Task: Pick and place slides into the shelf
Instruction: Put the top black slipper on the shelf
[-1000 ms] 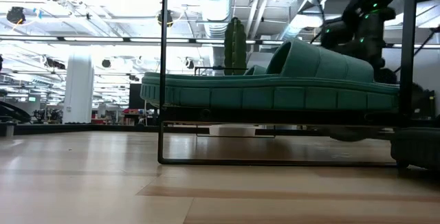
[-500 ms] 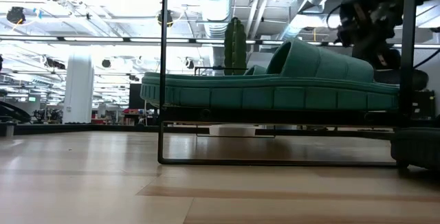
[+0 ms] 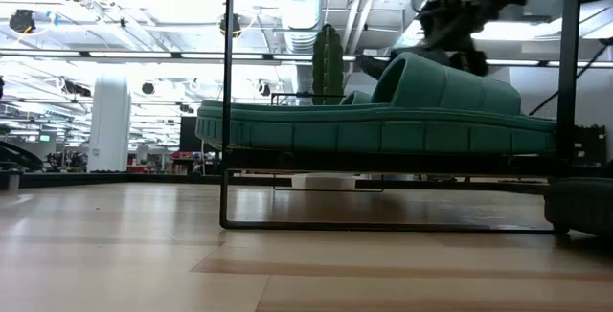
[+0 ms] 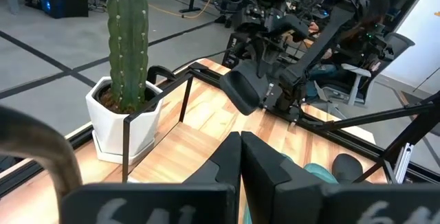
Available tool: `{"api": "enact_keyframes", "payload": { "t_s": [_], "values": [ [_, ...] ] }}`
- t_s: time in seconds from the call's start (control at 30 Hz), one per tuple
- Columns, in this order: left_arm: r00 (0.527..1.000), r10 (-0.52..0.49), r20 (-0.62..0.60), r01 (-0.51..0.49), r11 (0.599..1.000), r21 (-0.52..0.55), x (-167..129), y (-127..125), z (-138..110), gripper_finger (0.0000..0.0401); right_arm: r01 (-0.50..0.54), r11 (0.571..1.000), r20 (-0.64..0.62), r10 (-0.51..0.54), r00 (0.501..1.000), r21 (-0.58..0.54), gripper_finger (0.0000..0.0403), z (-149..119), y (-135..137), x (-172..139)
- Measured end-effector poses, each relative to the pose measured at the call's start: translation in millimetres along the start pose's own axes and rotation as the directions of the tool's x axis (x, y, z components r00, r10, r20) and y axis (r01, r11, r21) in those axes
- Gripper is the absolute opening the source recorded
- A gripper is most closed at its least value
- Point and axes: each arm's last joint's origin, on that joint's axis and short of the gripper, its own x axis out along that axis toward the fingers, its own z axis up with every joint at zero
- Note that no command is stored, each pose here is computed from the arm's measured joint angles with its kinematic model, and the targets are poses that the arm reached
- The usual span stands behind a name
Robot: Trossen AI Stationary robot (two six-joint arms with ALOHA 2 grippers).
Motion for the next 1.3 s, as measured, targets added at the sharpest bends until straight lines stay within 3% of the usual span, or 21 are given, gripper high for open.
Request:
{"api": "enact_keyframes", "payload": {
  "t_s": [0.27, 0.57, 0.9, 1.3],
  "values": [
    [1.000, 0.000, -0.001, 0.000, 1.000, 0.000, 0.0, 0.0, -0.1, 0.0000, -0.038, 0.996, -0.077, 0.032, 0.997, -0.077, 0.0000, 38.3, 17.3, 40.5],
    [1.000, 0.000, -0.001, 0.000, 1.000, 0.000, 0.0, 0.0, -0.1, 0.0000, -0.039, 0.991, -0.106, 0.025, 0.994, -0.127, 0.0000, 62.4, 31.9, 86.6],
    [1.000, -0.004, -0.003, 0.004, 1.000, -0.008, -0.1, -0.1, -0.1, 0.0000, -0.017, 0.996, -0.055, 0.012, 0.998, -0.088, 0.0000, 69.9, 39.8, 119.8],
    [1.000, -0.005, -0.009, 0.004, 0.999, -0.049, -0.1, 0.1, -0.7, 0.0000, 0.059, 0.998, -0.021, -0.059, 0.998, -0.016, 0.0000, 61.5, 51.7, 131.9]
  ]
}}
